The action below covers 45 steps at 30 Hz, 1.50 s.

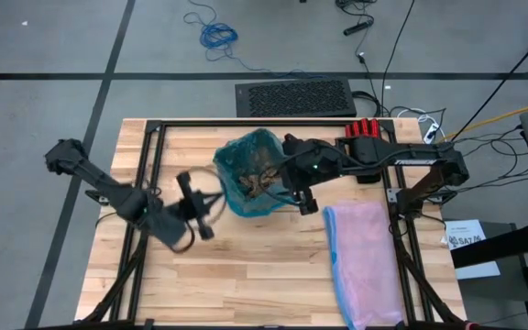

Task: Place trash/remove bag and relplace
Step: Close the blue trash bag

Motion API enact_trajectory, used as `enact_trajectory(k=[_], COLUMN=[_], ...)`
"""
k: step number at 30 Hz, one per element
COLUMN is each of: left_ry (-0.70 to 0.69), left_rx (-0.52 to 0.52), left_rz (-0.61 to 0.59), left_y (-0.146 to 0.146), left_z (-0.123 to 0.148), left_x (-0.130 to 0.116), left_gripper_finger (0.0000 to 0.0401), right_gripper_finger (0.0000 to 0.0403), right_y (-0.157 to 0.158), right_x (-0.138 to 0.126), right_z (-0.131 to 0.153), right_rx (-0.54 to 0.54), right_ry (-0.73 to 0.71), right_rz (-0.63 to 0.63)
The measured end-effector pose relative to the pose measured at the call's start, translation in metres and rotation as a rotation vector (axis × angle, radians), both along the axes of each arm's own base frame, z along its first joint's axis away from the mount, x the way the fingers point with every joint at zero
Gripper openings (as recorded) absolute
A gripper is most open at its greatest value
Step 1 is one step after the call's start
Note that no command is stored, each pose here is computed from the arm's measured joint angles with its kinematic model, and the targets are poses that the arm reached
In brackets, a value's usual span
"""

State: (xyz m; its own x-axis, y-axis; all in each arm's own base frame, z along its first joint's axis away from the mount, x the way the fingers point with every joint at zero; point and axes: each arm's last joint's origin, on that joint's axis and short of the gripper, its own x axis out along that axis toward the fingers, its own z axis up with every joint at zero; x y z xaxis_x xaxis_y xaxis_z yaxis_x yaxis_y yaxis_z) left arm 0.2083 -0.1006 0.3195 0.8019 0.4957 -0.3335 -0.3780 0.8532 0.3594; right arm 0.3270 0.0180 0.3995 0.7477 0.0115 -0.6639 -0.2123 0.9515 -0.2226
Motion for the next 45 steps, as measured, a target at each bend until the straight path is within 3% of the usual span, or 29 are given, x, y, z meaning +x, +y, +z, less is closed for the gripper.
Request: enact_trajectory(k=[5,10,16,20,33,39,45], left_ry=[0.096,0.183,0.267,0.298,0.281,0.329,0.326], left_rx=[0.000,-0.012,0.009,0.033,0.101,0.165,0.163], left_rz=[-0.042,0.001,0.140,0.205,0.239,0.188,0.220], left_y=[-0.037,-0.065,-0.068,-0.061,-0.054,-0.054,-0.046], left_z=[-0.038,-0.090,-0.143,-0.163,-0.166,-0.165,-0.165], left_x=[0.013,0.027,0.038,0.046,0.058,0.063,0.067], left_gripper_finger=[0.0000,0.0000,0.0000,0.0000,0.0005,0.0057,0.0126], right_gripper_finger=[0.0199,0.0199,0.0199,0.0199,0.0199,0.0199,0.0199], right_y=[0.008,0.021,0.042,0.052,0.055,0.055,0.055], right_x=[-0.011,-0.022,-0.028,-0.030,-0.031,-0.031,-0.031], right_z=[-0.010,-0.017,-0.018,-0.018,-0.018,-0.018,-0.018], right_rx=[-0.054,-0.055,-0.050,-0.094,-0.113,-0.112,-0.111], right_ry=[0.141,0.243,0.264,0.248,0.244,0.243,0.244], right_rz=[-0.114,-0.174,-0.154,-0.151,-0.149,-0.150,-0.150])
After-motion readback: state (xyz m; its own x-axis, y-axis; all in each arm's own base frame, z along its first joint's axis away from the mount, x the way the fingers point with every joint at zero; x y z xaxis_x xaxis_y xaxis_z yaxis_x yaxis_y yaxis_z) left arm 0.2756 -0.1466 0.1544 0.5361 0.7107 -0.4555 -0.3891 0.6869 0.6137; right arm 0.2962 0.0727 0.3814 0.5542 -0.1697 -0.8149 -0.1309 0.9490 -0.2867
